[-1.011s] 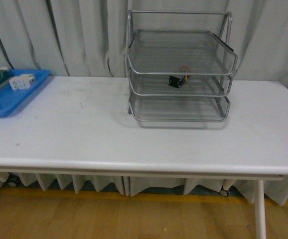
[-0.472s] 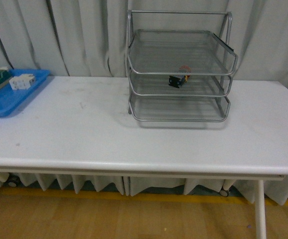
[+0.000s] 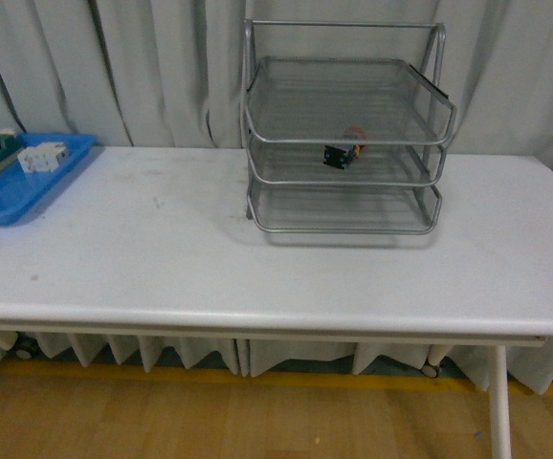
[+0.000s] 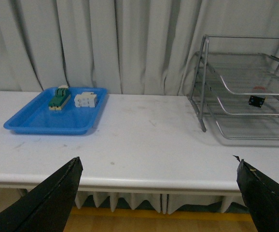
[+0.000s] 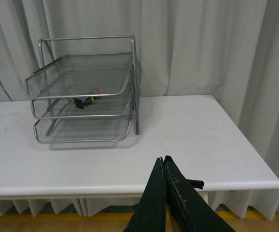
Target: Place button on rack with both arms
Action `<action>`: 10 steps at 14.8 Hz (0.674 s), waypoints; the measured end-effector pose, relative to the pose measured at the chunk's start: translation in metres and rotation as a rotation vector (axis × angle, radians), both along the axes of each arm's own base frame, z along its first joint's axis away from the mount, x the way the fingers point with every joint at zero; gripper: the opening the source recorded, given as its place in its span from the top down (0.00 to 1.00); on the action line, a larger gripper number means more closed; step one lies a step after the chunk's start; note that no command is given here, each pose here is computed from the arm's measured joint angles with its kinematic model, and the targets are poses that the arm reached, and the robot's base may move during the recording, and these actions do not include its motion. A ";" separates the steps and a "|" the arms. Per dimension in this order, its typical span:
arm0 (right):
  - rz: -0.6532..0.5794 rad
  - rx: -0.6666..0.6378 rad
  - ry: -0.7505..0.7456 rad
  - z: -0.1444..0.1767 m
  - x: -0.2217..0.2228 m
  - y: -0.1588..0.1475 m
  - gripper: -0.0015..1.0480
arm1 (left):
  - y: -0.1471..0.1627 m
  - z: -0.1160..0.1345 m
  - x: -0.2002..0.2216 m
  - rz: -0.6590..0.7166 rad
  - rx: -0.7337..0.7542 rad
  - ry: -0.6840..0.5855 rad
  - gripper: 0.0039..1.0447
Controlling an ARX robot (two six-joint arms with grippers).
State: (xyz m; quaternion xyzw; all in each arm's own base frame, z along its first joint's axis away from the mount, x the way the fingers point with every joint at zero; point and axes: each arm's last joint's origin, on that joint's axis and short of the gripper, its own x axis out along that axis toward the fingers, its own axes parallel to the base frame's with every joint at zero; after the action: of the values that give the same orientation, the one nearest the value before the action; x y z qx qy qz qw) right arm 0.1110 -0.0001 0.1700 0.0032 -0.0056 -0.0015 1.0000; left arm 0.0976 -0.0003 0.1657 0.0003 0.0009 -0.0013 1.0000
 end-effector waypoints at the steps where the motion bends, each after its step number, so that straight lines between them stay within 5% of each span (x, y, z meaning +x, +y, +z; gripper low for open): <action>1: 0.000 0.000 -0.003 0.000 -0.001 0.000 0.98 | 0.000 0.000 0.000 0.000 0.000 0.000 0.06; 10: 0.003 0.000 0.007 -0.003 -0.014 0.000 0.98 | 0.000 0.000 0.000 0.000 0.000 0.000 0.06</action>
State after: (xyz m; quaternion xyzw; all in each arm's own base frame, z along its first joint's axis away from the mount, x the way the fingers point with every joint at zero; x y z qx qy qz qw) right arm 0.0972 0.0000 0.1667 0.0030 -0.0022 -0.0002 1.0000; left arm 0.0976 -0.0003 0.1657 0.0003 0.0007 -0.0013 1.0000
